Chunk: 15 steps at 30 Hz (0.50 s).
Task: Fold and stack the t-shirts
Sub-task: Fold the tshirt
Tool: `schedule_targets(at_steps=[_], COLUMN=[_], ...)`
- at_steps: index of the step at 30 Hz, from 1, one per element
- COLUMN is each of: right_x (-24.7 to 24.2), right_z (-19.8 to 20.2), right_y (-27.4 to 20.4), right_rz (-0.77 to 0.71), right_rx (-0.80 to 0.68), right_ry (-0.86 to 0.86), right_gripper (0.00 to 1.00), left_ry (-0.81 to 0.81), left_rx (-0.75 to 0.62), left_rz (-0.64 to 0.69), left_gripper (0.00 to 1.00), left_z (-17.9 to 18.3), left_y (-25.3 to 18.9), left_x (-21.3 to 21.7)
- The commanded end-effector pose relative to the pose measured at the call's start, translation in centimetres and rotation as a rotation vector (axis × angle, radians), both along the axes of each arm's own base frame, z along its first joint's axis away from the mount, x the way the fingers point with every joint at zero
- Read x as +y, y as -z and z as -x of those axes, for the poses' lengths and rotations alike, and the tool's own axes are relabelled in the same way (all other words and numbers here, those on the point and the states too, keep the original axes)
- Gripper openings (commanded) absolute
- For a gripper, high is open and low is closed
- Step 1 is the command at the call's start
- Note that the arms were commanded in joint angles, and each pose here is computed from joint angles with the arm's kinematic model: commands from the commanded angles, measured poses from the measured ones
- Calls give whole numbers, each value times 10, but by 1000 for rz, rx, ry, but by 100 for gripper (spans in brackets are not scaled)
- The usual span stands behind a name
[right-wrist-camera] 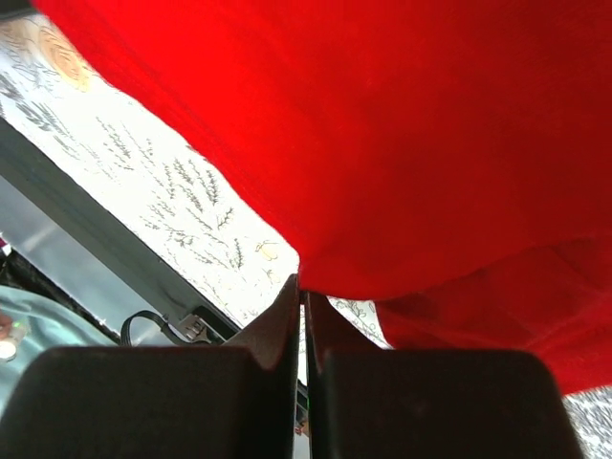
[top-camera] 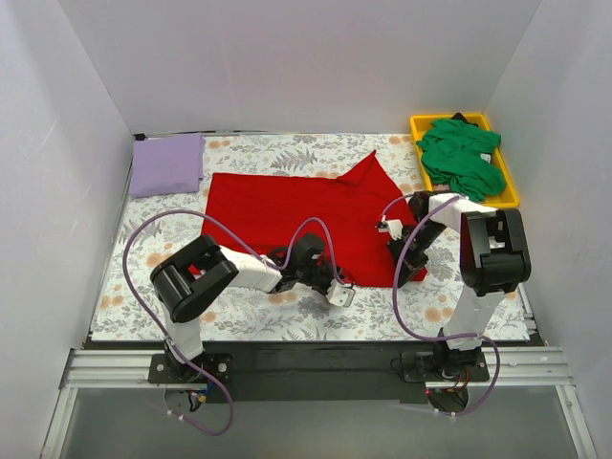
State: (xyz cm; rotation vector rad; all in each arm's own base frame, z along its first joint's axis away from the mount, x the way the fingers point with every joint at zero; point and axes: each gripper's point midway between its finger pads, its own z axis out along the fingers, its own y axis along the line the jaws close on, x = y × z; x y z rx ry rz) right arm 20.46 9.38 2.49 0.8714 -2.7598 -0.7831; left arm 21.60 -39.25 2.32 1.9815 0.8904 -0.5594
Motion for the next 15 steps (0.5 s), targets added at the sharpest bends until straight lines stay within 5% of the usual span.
schedule_targets(at_steps=[1, 8, 15], right_x=[11, 22, 27], right_z=[-17, -51, -79], right_y=[-27, -57, -62], right_rz=[-63, -115, -129], right_rx=[-95, -221, -256], right_ry=[-1, 5, 9], right_gripper=[1, 1, 1], left_ry=[-8, -57, -161], left_rx=[48, 108, 175], left_rz=[26, 71, 152], left_gripper=[0, 0, 0], left_z=[4, 2, -44], left_y=[-29, -54, -86], left_x=[-6, -6, -9])
